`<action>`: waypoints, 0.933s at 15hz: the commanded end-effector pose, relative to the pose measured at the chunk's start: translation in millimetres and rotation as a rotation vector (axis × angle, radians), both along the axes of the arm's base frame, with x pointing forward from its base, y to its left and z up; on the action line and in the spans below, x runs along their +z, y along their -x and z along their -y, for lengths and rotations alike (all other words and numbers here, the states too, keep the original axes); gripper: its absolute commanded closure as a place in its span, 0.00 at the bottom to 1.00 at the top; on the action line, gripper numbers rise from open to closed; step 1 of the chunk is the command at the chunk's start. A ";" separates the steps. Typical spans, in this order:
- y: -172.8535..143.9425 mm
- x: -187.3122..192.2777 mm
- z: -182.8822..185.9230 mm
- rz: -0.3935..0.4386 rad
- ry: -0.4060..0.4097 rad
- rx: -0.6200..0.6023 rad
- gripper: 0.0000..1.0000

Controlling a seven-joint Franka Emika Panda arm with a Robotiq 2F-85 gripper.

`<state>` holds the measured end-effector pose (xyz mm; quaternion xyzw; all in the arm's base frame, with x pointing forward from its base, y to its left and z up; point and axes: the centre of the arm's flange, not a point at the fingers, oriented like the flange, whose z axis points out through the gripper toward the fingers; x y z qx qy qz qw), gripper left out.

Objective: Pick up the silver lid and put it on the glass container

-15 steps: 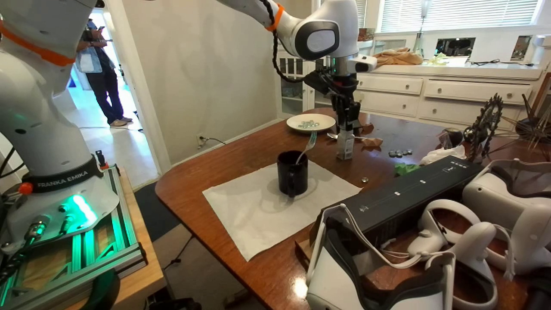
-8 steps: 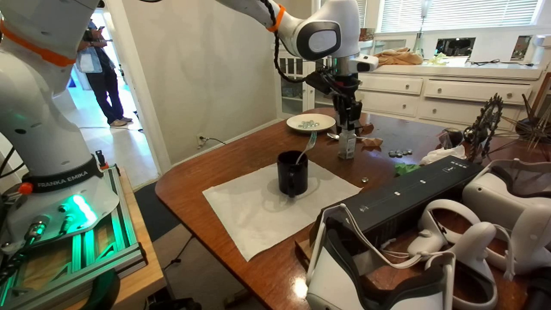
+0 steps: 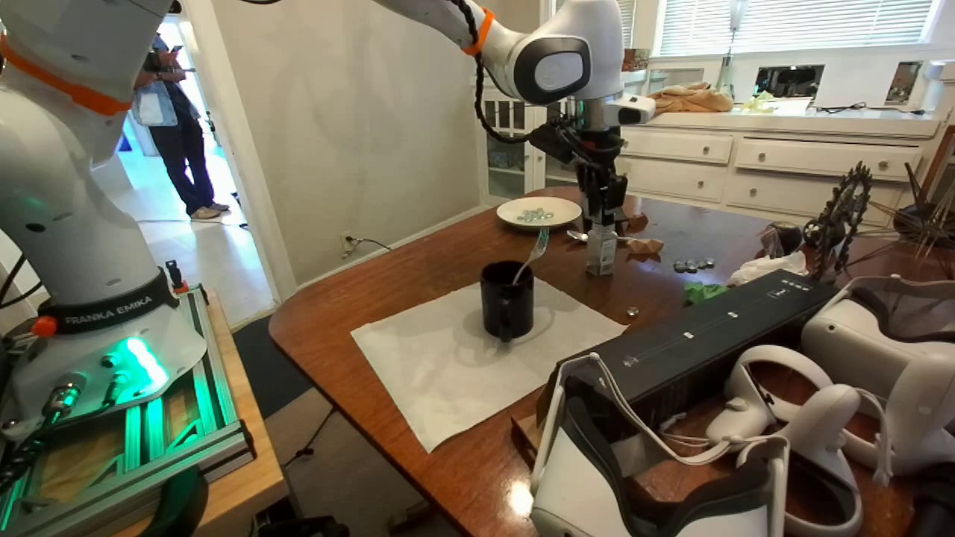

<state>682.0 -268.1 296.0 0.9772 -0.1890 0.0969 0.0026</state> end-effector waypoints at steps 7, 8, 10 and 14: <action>0.2 1.8 -12.5 -0.020 0.003 -0.002 0.77; 0.7 2.7 -13.1 -0.020 0.004 -0.004 0.77; 0.0 1.8 -14.5 -0.022 0.004 -0.006 0.77; 0.4 0.8 -15.1 -0.023 0.004 -0.013 0.77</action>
